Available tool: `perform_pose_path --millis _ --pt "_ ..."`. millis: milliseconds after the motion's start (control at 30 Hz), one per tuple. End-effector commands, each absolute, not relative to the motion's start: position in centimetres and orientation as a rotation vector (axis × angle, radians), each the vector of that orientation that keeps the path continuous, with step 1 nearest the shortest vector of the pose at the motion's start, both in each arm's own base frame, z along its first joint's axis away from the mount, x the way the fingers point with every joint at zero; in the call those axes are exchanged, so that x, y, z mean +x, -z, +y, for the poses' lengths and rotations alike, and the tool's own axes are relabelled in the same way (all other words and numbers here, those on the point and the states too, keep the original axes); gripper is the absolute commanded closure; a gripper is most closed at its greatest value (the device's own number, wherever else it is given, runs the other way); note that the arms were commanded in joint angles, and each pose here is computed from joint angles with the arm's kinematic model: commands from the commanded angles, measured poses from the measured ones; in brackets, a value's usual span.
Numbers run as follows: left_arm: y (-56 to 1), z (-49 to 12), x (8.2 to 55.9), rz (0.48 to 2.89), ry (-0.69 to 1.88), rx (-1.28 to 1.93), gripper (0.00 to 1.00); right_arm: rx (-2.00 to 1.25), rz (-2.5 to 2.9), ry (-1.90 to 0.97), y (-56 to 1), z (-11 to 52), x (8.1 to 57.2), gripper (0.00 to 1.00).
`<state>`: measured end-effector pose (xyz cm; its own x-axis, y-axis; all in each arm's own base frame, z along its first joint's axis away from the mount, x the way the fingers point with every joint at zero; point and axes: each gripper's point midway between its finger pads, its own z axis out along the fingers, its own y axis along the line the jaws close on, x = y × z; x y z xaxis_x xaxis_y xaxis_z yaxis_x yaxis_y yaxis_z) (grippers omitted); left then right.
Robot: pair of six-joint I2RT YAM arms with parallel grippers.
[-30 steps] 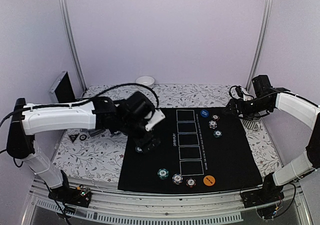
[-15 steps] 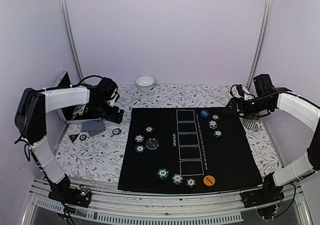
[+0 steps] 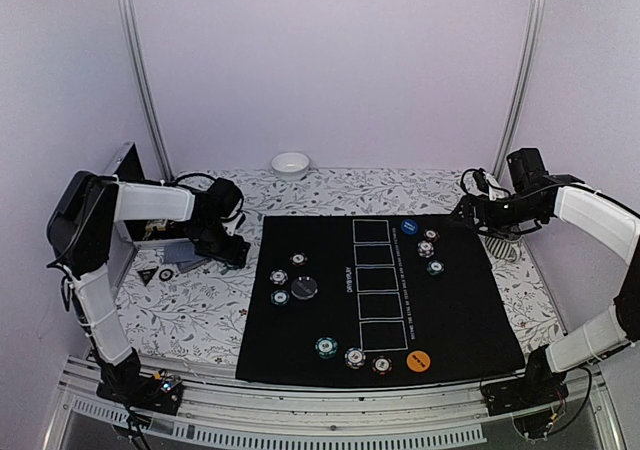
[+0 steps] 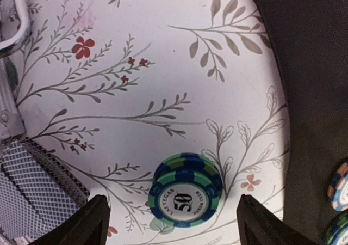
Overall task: Distribute texas hold em gaming equipment
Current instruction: Pick up the pile of poker chips from the pile of poker chips.
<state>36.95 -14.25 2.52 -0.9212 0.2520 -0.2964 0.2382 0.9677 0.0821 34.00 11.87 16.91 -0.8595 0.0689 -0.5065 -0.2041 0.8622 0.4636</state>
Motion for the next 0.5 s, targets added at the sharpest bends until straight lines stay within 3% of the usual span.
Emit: perform_pose_path --millis 0,467 --pt "-0.6 -14.77 36.81 2.842 -0.05 0.368 0.17 -0.118 2.5 -0.692 -17.26 11.94 34.07 0.01" --pt "-0.19 -15.18 36.78 2.866 -0.038 0.421 0.5 -0.117 2.502 -0.687 -17.16 11.88 34.09 0.01"
